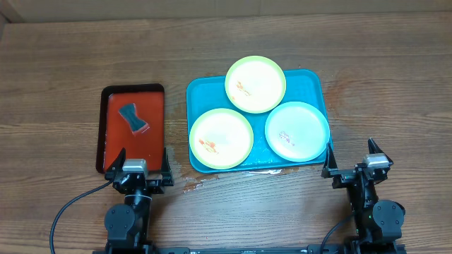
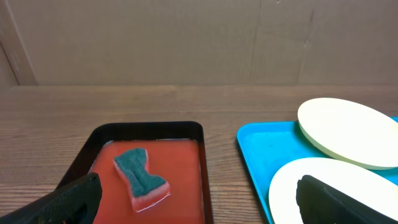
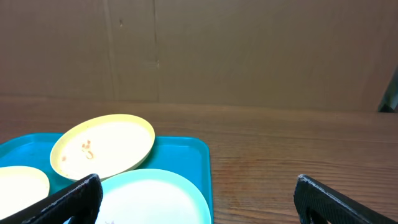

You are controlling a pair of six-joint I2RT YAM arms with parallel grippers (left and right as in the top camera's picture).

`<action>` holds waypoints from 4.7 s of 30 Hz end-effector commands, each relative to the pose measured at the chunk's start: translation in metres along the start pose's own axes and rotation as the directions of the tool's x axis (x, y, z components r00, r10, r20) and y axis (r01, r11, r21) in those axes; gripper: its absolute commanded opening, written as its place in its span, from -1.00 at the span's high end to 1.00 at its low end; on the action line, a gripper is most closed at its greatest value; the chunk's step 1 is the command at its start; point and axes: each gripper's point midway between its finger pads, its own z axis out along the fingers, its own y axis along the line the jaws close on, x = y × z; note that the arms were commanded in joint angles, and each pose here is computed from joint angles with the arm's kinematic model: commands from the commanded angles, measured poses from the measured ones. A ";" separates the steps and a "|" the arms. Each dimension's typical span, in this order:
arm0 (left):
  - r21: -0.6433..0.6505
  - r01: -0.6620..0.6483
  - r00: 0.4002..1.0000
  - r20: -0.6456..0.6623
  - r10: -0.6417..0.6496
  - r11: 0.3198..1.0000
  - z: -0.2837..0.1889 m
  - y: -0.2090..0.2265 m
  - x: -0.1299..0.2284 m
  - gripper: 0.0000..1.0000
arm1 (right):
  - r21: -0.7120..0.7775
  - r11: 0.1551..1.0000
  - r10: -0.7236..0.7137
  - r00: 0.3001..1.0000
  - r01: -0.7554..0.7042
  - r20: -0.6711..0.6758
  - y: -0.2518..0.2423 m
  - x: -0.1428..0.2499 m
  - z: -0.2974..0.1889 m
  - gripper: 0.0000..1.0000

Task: Clean dirty plates on tray and stack at the side

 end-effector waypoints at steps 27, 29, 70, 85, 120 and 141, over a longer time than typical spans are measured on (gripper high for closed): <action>0.023 0.008 1.000 0.018 -0.009 1.000 0.000 -0.003 -0.003 -1.00 | 0.015 1.000 -0.004 1.000 0.004 0.004 -0.003 0.001 0.000 -1.00; 0.177 0.130 0.987 0.071 -0.144 0.976 -0.004 -0.028 -0.022 -1.00 | 0.015 1.000 -0.004 1.000 0.004 0.004 -0.003 0.001 0.000 -1.00; -0.606 0.210 0.599 -0.541 -0.591 0.767 0.133 0.094 -0.014 -0.99 | 0.015 1.000 -0.004 1.000 0.004 0.004 -0.003 0.001 0.000 -1.00; -0.679 0.166 0.477 -0.580 -0.661 0.715 0.173 0.104 0.090 -1.00 | 0.015 1.000 -0.004 1.000 0.004 0.004 -0.003 0.001 0.000 -1.00; -0.605 0.184 0.338 -0.701 -0.627 0.775 0.184 0.077 0.108 -0.99 | 0.015 1.000 -0.004 1.000 0.004 0.004 -0.003 0.001 0.000 -1.00; -0.620 0.126 0.227 -0.742 -0.631 0.774 0.156 0.071 0.117 -0.99 | 0.015 1.000 -0.004 1.000 0.004 0.004 -0.003 0.001 0.000 -1.00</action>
